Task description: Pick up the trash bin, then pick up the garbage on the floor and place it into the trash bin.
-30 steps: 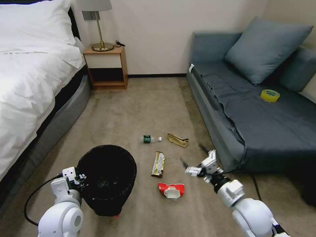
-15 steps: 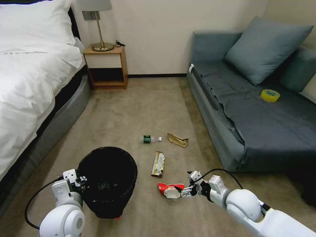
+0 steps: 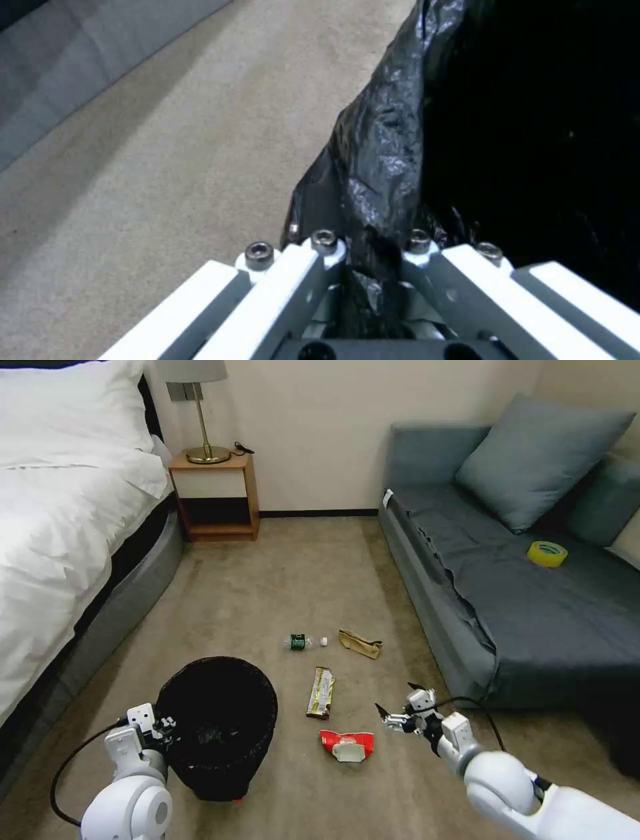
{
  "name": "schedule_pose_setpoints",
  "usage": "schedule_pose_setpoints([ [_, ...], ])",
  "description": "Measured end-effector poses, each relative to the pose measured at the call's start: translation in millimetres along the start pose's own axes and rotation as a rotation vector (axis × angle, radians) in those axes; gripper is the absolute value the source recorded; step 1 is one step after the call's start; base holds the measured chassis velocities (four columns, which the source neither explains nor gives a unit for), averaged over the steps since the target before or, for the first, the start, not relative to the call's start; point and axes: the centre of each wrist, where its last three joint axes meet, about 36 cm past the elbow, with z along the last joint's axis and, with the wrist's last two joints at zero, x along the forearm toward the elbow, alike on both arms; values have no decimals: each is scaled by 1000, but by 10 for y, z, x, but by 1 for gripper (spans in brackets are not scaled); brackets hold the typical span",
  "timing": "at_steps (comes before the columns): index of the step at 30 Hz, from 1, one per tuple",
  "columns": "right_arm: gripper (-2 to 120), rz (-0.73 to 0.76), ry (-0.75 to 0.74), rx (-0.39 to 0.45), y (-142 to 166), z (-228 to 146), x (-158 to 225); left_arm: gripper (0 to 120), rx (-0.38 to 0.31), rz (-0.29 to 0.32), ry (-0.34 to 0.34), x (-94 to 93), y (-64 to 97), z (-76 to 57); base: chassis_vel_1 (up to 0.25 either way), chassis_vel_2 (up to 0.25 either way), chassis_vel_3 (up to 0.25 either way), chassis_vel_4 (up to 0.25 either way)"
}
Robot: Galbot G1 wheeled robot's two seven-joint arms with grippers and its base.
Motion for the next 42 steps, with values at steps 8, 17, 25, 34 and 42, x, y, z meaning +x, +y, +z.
schedule_pose_setpoints([
  [8,100,-324,-37,79,-81,65,-199,2,1,1,-2,-6,-4,32,0,0,0,0],
  [17,100,-572,76,173,-116,247,-638,2,-8,-14,3,-57,3,82,0,0,0,0],
  [25,100,-593,135,256,-93,372,-1124,2,-9,-33,6,-79,28,120,0,0,0,0],
  [34,100,-595,150,307,-141,456,-1337,2,-9,-40,2,-64,21,151,0,0,0,0],
  [42,98,-591,183,354,-229,741,-1403,2,-6,-44,-9,-41,28,149,0,0,0,0],
])
